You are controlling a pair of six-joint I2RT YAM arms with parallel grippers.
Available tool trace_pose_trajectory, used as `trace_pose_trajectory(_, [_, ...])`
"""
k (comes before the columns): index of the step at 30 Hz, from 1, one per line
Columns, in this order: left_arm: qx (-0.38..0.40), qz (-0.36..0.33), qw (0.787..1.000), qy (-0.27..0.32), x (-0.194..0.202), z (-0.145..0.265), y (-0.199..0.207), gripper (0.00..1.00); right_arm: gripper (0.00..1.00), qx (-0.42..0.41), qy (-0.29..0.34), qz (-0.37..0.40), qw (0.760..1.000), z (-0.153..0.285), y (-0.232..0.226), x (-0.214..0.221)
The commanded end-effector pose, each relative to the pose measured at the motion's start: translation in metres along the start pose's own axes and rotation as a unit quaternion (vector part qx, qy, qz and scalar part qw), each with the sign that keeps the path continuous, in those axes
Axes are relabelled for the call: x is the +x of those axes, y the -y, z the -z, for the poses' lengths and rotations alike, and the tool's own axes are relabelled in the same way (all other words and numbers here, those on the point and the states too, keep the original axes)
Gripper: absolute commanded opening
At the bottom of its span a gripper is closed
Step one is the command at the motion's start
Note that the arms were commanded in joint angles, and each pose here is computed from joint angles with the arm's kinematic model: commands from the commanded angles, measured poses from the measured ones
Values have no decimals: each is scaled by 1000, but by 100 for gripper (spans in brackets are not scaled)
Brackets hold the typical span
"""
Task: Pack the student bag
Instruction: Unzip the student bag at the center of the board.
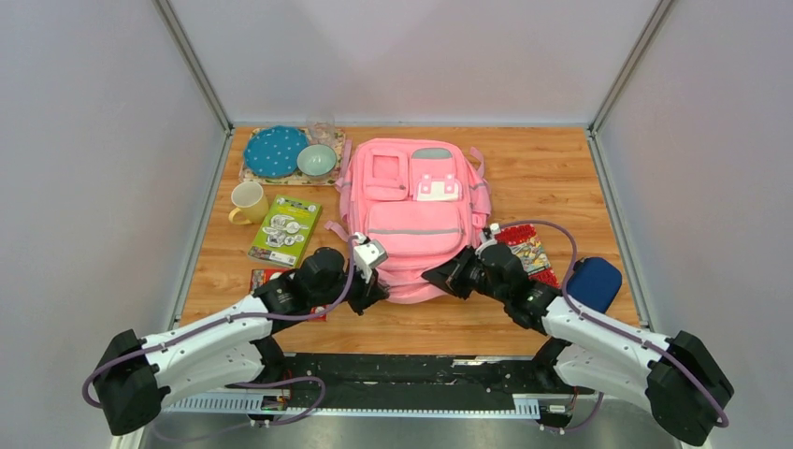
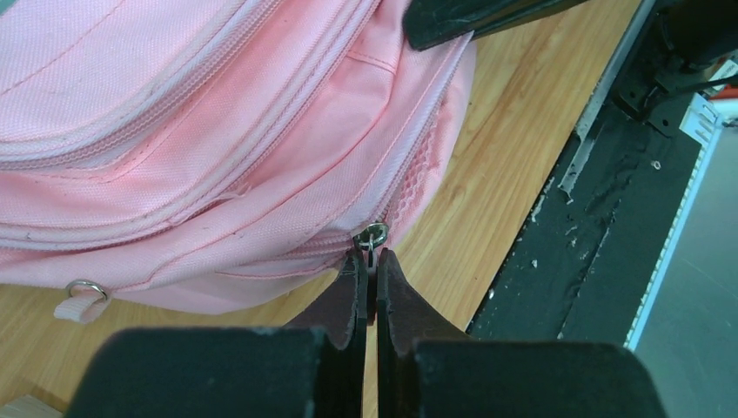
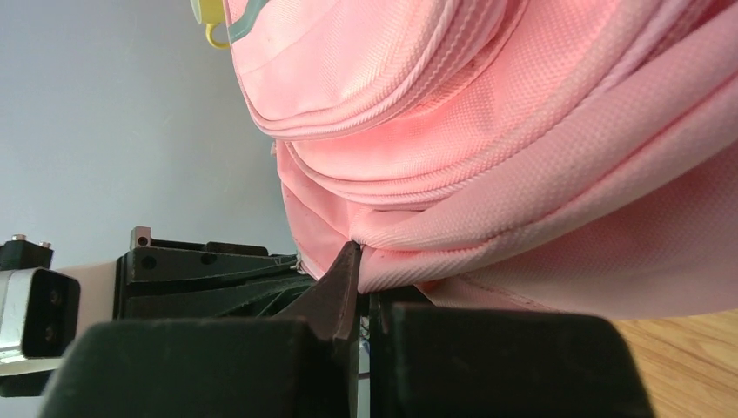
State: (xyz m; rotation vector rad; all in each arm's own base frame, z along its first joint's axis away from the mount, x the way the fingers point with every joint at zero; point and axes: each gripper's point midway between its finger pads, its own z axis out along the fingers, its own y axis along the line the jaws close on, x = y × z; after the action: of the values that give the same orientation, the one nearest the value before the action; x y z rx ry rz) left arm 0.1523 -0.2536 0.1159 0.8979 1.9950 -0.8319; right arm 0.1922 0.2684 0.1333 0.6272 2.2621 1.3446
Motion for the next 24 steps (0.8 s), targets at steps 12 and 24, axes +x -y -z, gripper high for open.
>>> trace_pose_trajectory(12, [-104, 35, 958, -264, 95, 24, -39, 0, 0, 70, 119, 95, 986, 12, 9, -72])
trace_pose_trajectory(24, [-296, 51, 947, -118, 43, 21, -109, 0, 0, 40, 58, 64, 995, 6, 14, -45])
